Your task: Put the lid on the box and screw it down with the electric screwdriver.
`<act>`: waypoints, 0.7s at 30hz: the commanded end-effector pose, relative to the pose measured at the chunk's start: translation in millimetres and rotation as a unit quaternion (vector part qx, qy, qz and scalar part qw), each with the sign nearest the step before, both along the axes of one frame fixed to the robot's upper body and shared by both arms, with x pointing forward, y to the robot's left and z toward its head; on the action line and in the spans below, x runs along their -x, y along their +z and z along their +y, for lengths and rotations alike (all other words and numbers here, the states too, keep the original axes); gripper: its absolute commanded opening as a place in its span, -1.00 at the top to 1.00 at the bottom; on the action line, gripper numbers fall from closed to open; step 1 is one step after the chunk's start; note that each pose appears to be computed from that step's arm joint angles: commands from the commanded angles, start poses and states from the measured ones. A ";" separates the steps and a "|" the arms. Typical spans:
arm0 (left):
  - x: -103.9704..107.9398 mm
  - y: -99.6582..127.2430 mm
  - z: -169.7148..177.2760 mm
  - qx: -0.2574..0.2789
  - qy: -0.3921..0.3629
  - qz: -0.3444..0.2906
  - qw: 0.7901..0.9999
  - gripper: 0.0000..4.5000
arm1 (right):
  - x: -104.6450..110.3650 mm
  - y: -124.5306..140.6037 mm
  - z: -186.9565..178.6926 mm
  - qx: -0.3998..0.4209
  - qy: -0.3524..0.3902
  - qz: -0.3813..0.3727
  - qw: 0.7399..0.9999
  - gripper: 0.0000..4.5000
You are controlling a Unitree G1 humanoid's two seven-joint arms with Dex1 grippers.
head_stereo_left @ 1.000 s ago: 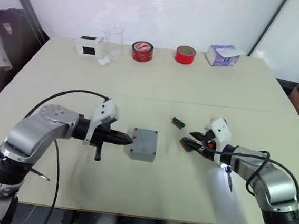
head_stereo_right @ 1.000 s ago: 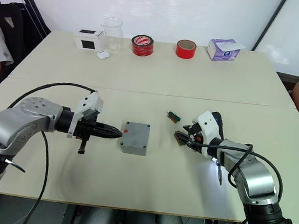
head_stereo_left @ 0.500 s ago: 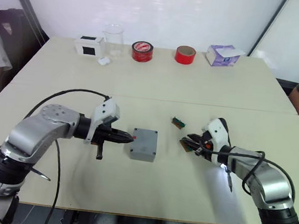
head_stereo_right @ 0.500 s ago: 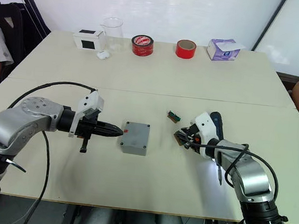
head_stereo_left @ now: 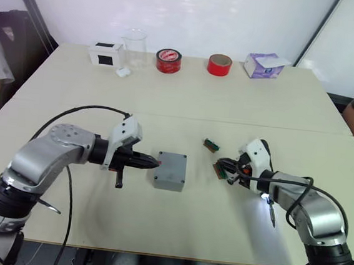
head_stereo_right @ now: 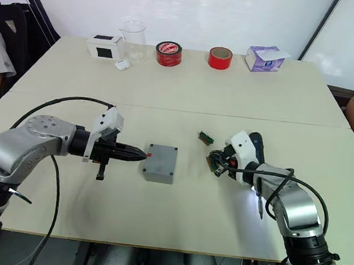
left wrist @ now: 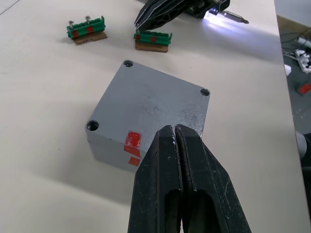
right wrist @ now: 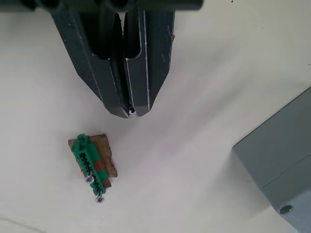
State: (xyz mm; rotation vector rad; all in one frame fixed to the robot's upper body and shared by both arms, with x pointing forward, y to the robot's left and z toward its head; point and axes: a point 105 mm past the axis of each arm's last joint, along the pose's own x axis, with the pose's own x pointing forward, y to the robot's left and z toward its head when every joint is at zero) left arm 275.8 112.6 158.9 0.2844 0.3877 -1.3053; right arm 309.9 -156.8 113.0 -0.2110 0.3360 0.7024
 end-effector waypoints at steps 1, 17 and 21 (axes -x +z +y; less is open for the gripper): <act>-1.6 6.1 1.7 0.018 0.001 -0.003 1.000 1.00 | 1.2 46.4 7.1 -0.006 0.029 -0.075 0.997 0.99; -9.3 0.7 14.7 -0.003 0.030 -0.013 0.999 1.00 | 14.1 52.4 72.6 -0.069 0.130 -0.070 0.987 0.99; -7.4 -0.7 13.1 0.000 0.031 -0.012 0.999 1.00 | 14.2 49.0 79.4 -0.073 0.137 -0.067 0.986 0.99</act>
